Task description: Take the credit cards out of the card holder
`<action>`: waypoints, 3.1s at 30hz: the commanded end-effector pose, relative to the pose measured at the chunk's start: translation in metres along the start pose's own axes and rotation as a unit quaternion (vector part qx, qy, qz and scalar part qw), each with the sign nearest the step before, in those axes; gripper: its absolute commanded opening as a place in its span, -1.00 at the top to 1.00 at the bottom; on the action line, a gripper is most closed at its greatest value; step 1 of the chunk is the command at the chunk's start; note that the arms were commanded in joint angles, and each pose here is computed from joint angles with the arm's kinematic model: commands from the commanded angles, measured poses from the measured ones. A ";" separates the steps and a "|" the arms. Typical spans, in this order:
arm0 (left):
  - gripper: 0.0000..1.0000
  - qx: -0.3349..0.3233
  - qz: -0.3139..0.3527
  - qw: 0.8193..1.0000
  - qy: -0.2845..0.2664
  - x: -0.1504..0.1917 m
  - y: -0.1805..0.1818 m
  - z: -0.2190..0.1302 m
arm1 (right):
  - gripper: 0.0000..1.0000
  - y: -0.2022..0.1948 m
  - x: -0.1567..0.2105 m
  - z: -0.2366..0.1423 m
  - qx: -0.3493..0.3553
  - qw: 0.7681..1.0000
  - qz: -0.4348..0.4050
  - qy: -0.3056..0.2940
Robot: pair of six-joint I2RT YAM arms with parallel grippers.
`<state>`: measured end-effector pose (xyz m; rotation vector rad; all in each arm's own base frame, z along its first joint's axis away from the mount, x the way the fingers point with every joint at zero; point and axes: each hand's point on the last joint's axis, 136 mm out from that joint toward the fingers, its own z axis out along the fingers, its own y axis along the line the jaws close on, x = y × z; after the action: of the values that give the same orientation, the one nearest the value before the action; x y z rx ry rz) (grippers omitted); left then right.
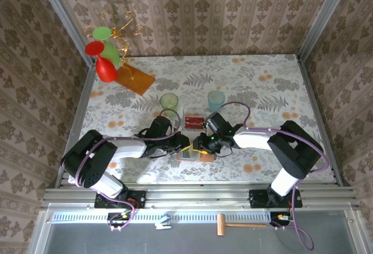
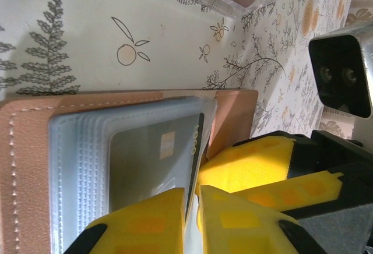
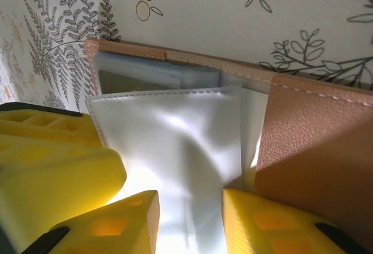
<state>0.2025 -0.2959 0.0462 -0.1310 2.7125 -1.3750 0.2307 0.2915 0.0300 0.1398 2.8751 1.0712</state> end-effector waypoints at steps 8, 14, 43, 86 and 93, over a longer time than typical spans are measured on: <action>0.56 0.033 0.013 0.999 0.002 -0.004 -0.028 0.001 | 0.28 -0.007 -0.006 -0.029 0.017 0.999 0.011 -0.040; 0.42 0.041 0.026 0.999 0.006 -0.007 -0.044 0.001 | 0.27 -0.012 -0.010 -0.050 0.027 0.998 0.012 -0.064; 0.22 0.058 0.053 0.996 0.045 -0.001 -0.079 0.038 | 0.23 -0.027 -0.004 -0.106 0.021 0.991 0.020 -0.129; 0.45 0.035 0.016 0.999 -0.020 -0.004 -0.006 -0.017 | 0.30 0.032 -0.011 -0.039 0.022 0.999 -0.013 -0.044; 0.53 0.035 0.008 0.999 -0.022 -0.004 0.003 -0.020 | 0.40 0.036 -0.011 -0.019 0.030 0.999 -0.010 -0.023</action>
<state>0.2035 -0.2796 0.0513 -0.1612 2.6566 -1.4221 0.2426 0.2963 0.0692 0.1297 2.8384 0.9458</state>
